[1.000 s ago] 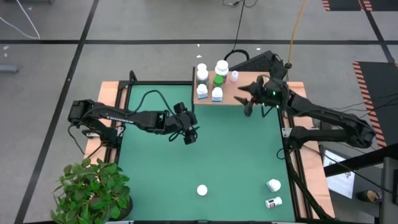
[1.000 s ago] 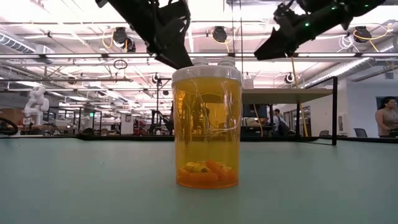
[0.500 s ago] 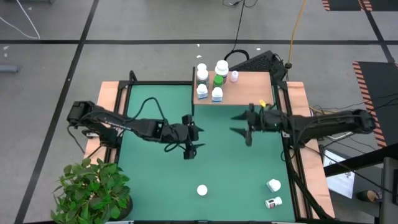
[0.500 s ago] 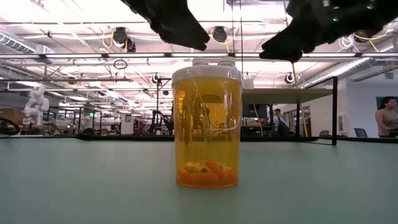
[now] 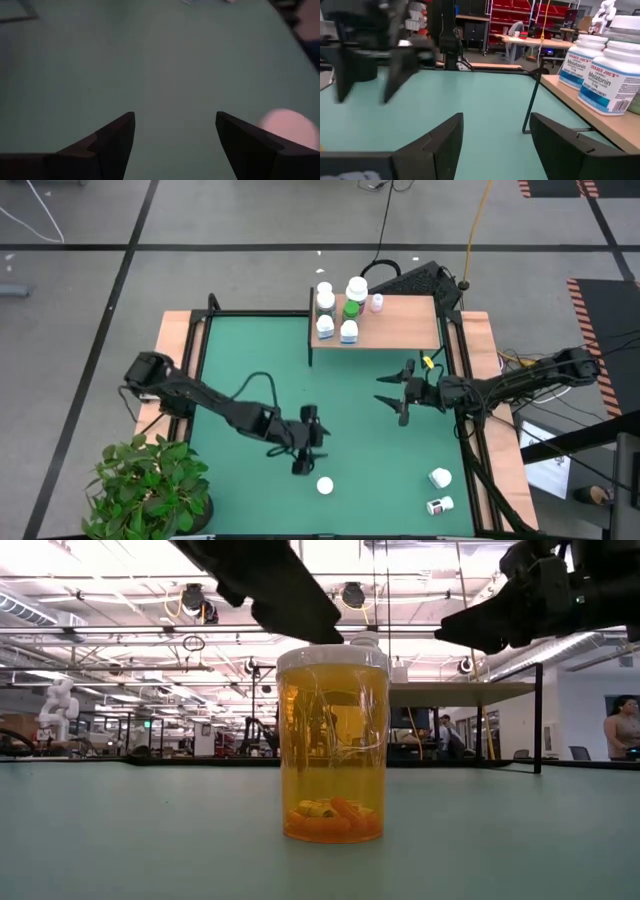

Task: Pick and place medicine bottles onto shelf by color
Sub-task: Put the orange pill bottle on the shelf

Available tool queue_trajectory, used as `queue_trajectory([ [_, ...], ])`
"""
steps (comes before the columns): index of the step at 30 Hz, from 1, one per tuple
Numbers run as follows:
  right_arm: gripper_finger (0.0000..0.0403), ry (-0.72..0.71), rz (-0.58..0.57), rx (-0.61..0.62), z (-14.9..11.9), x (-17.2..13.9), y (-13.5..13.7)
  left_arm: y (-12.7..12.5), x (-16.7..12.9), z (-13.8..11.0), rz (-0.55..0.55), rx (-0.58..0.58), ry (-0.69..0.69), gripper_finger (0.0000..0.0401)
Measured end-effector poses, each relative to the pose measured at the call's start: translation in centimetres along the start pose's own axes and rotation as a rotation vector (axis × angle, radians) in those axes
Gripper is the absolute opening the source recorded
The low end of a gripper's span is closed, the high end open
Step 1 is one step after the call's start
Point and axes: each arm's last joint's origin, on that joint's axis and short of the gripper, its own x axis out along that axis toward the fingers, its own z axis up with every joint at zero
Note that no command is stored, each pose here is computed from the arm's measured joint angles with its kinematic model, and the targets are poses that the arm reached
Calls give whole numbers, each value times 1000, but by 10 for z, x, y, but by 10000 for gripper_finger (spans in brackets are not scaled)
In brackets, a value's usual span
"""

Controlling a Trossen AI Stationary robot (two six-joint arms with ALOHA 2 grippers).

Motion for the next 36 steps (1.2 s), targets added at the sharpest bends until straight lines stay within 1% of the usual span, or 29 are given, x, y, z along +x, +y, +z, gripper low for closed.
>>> queue_trajectory([
  [5, 222, 4, 2, -8, 0, 0, 0, -28, 28, -15, -157, 28, -14, 280],
  [9, 222, 9, 3, -10, -1, 0, 0, -44, 42, -22, -209, 44, -47, 280],
  [13, 222, 1, 3, 16, 0, 0, 0, -53, 47, -27, -224, 58, -51, 280],
  [25, 222, -6, 7, 47, 1, 0, 0, -68, 43, -28, -256, 78, -61, 280],
  [33, 222, -14, 7, 50, 2, 0, 0, -69, 43, -32, -204, 86, -34, 280],
  [36, 222, -14, 7, 50, 2, 0, 0, -69, 43, -32, -202, 87, -32, 280],
])
